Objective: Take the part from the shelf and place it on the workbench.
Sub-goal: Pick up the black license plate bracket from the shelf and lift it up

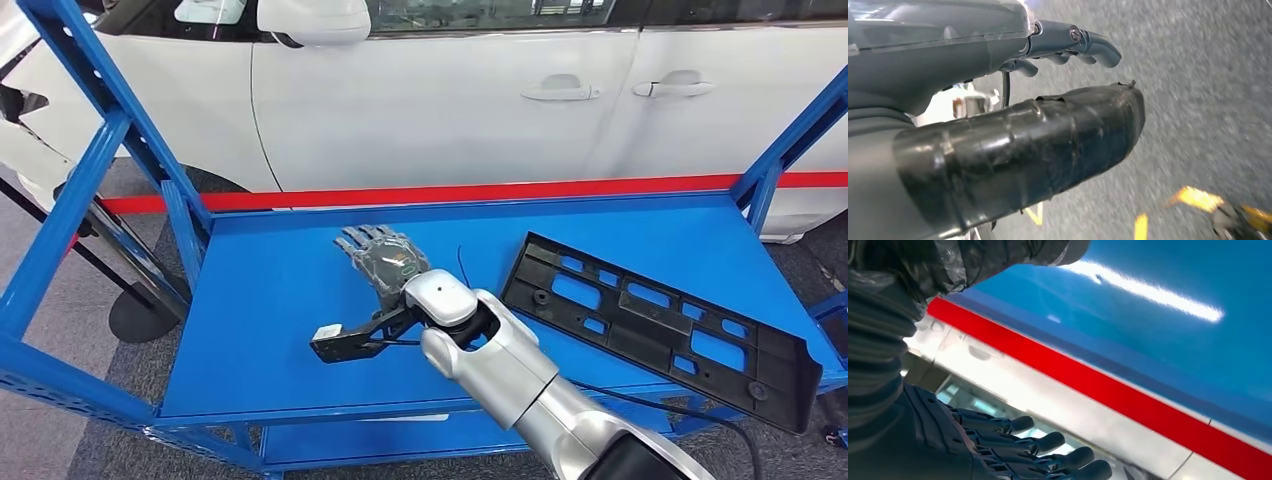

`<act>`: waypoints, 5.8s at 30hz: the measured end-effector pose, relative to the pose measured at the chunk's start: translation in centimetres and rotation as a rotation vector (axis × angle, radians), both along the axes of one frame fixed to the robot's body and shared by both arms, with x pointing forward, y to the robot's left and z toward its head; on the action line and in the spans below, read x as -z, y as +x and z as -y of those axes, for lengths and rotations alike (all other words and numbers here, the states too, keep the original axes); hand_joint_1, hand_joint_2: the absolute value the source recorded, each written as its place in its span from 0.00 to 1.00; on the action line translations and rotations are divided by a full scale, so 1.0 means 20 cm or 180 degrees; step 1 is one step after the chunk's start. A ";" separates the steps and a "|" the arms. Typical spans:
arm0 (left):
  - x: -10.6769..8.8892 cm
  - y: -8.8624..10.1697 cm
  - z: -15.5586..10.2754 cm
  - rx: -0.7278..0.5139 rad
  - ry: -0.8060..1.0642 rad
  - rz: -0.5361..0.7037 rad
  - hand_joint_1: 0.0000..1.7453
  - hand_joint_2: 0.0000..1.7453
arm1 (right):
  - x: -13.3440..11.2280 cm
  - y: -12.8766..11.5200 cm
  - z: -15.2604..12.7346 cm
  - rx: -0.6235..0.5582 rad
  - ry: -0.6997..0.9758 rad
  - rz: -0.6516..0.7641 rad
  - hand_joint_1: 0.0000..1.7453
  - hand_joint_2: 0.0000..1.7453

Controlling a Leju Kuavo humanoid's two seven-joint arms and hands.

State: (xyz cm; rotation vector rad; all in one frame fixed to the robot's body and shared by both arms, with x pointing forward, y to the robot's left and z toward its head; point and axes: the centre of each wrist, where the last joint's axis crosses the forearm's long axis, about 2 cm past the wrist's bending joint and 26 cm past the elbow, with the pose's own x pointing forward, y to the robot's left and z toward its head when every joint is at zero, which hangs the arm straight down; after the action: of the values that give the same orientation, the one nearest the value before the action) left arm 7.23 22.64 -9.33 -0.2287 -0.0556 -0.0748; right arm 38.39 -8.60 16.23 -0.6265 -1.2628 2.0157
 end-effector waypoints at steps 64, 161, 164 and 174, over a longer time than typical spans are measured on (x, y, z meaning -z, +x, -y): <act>-0.02 -0.02 -0.09 -0.0111 0.0074 0.0071 0.00 0.00 | -0.23 0.31 0.24 0.0543 -0.2158 0.1165 0.00 1.00; 0.05 -0.07 -0.27 -0.0509 0.0180 -0.0038 0.00 0.00 | -0.16 0.41 0.92 0.0814 -0.2503 0.0352 0.00 1.00; 0.05 -0.07 -0.27 -0.0506 0.0192 -0.0041 0.00 0.00 | -0.15 0.41 0.93 0.0786 -0.2549 0.0238 0.00 1.00; 0.06 -0.07 -0.31 -0.0478 0.0236 -0.0056 0.00 0.00 | -0.13 0.40 1.01 0.0539 -0.2704 0.0028 0.00 1.00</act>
State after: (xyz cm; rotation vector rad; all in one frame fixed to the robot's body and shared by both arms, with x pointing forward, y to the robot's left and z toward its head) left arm 5.85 28.93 -10.57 -0.1504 -0.0523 0.0745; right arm 46.44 -28.82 18.93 -1.0759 -0.2783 2.3538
